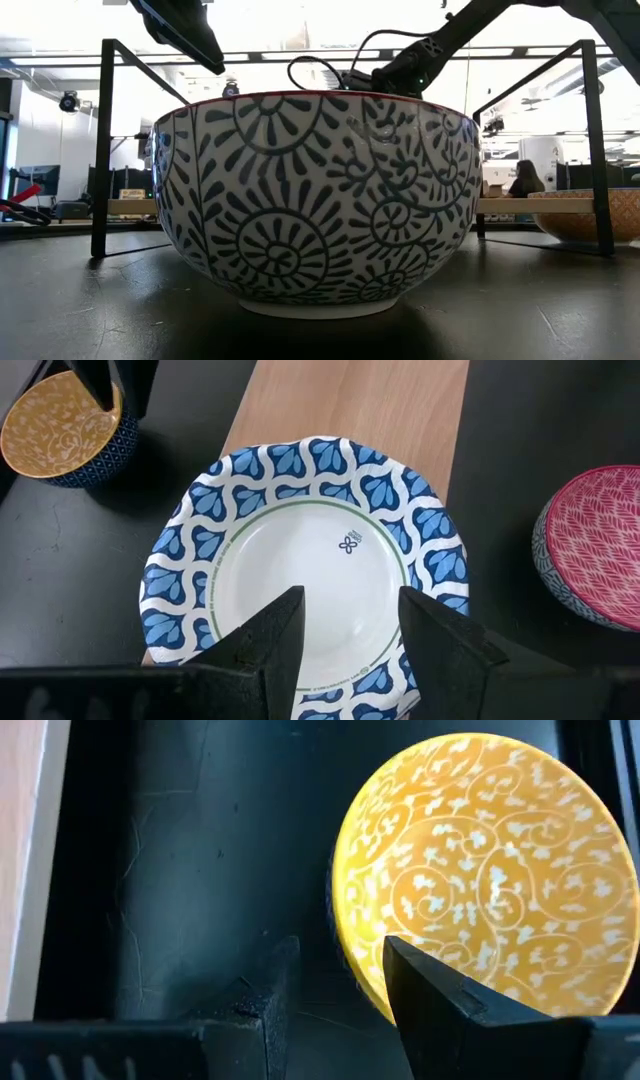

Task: Place and stack bowls onto a shelf
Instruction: Put the yellow patterned bowl on the shelf on the shelf, then stack the light blue patterned bowl on top of the yellow patterned bowl on the shelf

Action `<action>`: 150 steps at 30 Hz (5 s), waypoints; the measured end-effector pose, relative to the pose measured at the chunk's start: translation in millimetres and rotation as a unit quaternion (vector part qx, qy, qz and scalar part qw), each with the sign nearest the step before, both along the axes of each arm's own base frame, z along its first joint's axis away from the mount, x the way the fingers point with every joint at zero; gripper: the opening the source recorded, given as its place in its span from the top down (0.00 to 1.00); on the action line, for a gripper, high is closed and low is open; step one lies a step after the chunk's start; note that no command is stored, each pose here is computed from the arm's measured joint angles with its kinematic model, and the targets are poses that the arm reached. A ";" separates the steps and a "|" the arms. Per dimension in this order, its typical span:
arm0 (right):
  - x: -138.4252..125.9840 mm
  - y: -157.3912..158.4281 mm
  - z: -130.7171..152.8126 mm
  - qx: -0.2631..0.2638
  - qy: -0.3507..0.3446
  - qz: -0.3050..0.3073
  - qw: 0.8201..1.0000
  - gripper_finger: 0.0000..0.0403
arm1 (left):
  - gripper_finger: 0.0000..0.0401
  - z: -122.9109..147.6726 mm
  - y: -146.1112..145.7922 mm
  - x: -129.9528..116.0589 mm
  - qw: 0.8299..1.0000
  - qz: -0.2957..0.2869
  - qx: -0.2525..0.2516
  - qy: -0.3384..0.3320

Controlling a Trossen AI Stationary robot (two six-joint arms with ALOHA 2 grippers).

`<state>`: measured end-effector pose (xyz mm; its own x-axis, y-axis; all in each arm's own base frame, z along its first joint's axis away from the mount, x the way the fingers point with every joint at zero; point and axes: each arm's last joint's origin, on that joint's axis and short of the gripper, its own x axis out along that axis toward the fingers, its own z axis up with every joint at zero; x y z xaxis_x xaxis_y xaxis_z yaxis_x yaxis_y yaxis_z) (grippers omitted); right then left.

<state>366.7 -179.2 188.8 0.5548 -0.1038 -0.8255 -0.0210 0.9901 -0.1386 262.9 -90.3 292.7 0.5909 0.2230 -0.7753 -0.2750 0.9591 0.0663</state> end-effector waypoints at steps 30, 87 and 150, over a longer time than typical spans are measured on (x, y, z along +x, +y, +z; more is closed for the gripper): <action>5.9 -1.9 -31.7 -0.002 -0.034 -0.016 0.999 0.77 | 0.64 -0.4 0.0 -0.2 1.000 -0.008 0.006 0.005; -25.2 249.7 49.7 0.109 0.114 -0.066 0.985 0.97 | 0.64 -1.4 -13.9 -2.1 0.990 -0.121 -0.067 0.035; -158.9 206.0 139.0 0.079 0.199 -0.367 0.905 0.71 | 0.64 9.2 -34.3 7.1 0.984 -0.155 -0.059 -0.069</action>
<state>207.7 26.8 327.7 0.0403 -0.1868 -0.9816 0.6341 0.7640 -0.1194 270.1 -124.6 302.0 0.7182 -0.0715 -0.6921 0.0327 0.9971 -0.0690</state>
